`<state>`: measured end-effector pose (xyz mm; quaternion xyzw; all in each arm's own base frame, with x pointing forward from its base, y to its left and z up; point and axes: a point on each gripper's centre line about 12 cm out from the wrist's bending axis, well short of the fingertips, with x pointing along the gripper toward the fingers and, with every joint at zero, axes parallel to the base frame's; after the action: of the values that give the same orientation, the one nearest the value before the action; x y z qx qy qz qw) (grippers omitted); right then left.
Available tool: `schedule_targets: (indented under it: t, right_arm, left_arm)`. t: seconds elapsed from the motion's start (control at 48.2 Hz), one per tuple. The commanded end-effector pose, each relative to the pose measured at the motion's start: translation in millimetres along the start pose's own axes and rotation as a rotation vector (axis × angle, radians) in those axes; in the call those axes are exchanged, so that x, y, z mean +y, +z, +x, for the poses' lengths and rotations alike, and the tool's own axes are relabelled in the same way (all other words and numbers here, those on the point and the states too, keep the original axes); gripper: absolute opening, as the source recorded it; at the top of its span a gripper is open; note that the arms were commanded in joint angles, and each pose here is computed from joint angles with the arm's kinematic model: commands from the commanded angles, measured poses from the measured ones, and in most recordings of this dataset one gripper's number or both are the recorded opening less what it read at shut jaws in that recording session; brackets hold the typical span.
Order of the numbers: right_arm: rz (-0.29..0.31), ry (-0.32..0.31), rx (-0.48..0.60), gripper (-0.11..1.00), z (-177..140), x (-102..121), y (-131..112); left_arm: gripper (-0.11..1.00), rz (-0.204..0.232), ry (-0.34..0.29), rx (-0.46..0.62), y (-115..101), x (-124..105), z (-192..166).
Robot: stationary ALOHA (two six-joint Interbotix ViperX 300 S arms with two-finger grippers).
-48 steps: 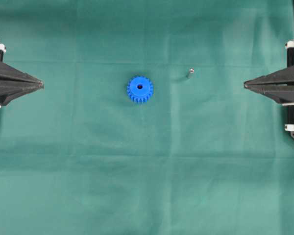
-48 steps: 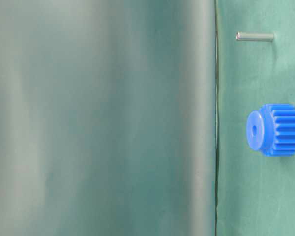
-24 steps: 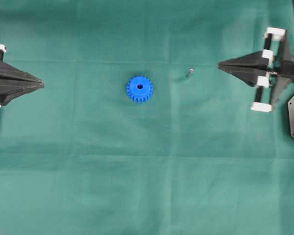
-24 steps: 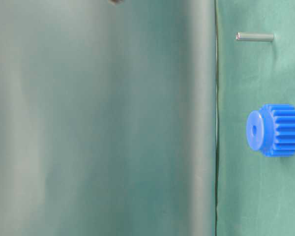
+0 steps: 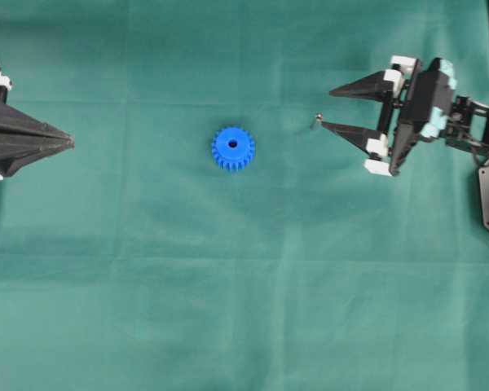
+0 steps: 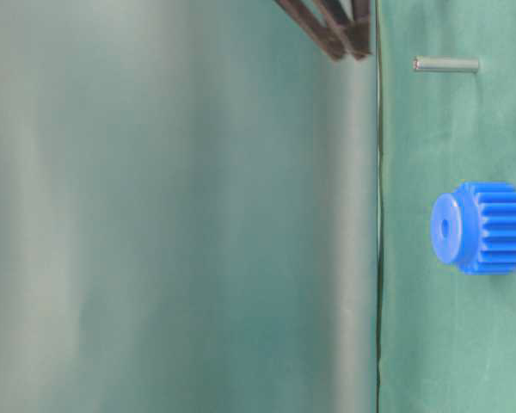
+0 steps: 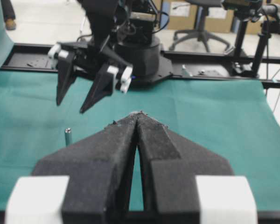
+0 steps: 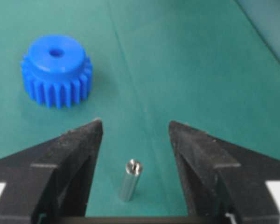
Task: Insert the shaft placed at a random location into the center hole of the small gear at another random location.
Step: 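Move the right gripper open toward the silver shaft on the table, then close the right gripper on the silver shaft and lift it upright, then carry the held shaft left over the blue gear's center hole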
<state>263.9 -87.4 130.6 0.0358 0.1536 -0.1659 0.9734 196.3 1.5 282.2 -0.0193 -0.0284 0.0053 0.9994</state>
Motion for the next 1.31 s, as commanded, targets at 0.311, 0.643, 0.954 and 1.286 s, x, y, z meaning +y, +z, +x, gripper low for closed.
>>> schedule_targets:
  t: [0.311, 0.643, 0.954, 1.286]
  right_arm:
    - [0.044, -0.020, 0.052, 0.59, 33, -2, -23]
    - [0.067, -0.019, 0.054, 0.50, 26, -3, -30]
    - [0.066, -0.006, 0.040, 0.16, 26, -1, -28]
    - [0.071, 0.003, 0.020, 0.16, 25, 1, -22]
  left_arm:
    - [-0.01, -0.006, 0.002, -0.005, -1, 0, 0]
    - [-0.01, -0.007, 0.002, -0.002, -2, 0, 0]
    - [-0.01, -0.007, 0.002, -0.002, -2, 0, 0]
    - [-0.01, -0.010, 0.002, 0.002, -2, 0, 0]
